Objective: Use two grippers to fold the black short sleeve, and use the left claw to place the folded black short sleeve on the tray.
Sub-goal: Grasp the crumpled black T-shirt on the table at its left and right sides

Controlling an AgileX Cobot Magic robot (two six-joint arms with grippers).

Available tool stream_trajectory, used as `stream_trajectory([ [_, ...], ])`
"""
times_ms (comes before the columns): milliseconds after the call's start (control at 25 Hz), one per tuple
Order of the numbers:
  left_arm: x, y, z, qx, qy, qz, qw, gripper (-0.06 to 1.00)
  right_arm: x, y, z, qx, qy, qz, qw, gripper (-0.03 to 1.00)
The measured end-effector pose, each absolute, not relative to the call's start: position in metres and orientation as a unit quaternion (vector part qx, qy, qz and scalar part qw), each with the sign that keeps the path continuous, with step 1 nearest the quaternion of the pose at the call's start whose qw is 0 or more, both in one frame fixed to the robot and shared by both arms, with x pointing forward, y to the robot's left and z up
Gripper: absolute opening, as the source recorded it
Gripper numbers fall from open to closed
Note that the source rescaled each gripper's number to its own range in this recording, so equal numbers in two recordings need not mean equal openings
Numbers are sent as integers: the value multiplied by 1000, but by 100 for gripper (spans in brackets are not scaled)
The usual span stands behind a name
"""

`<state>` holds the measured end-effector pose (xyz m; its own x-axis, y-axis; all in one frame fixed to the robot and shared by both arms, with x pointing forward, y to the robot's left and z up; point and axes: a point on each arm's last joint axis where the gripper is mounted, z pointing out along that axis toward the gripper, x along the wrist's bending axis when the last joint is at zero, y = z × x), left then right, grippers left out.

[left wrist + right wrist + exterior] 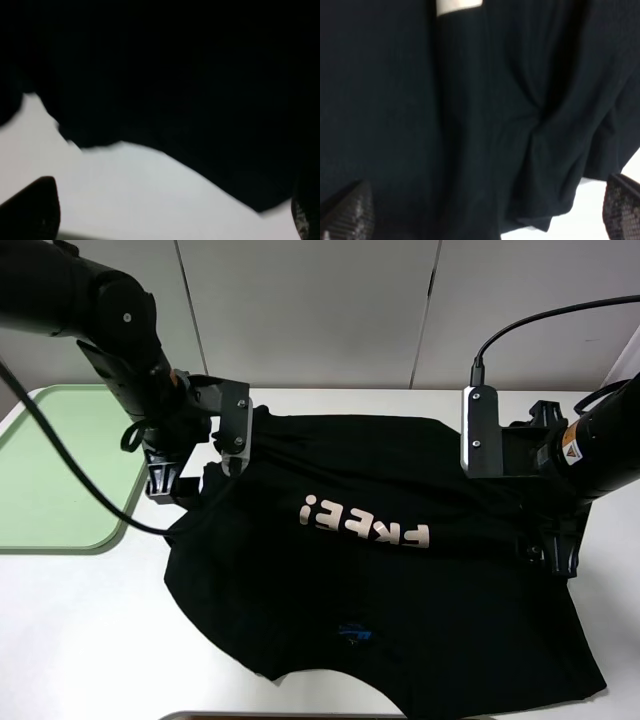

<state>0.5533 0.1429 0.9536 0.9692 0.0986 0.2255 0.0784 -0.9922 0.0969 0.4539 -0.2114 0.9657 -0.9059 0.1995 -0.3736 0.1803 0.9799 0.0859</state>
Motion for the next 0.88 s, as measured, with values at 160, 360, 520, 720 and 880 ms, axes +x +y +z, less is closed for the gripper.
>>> stream_trajectory([
  [160, 572, 127, 949, 990, 45, 108, 78, 91, 457, -210, 955, 96, 980, 14, 176, 100],
  [360, 582, 118, 928, 993, 22, 85, 84, 91, 462, -206, 940, 92, 982, 12, 163, 100],
  [520, 583, 116, 905, 995, 3, 60, 74, 91, 464, -205, 932, 90, 984, 8, 153, 100],
  [720, 582, 114, 888, 996, -16, 36, 75, 90, 468, -202, 929, 86, 983, 20, 164, 100],
  [880, 582, 113, 877, 996, -33, 24, 74, 90, 470, -202, 923, 86, 983, 19, 159, 100],
])
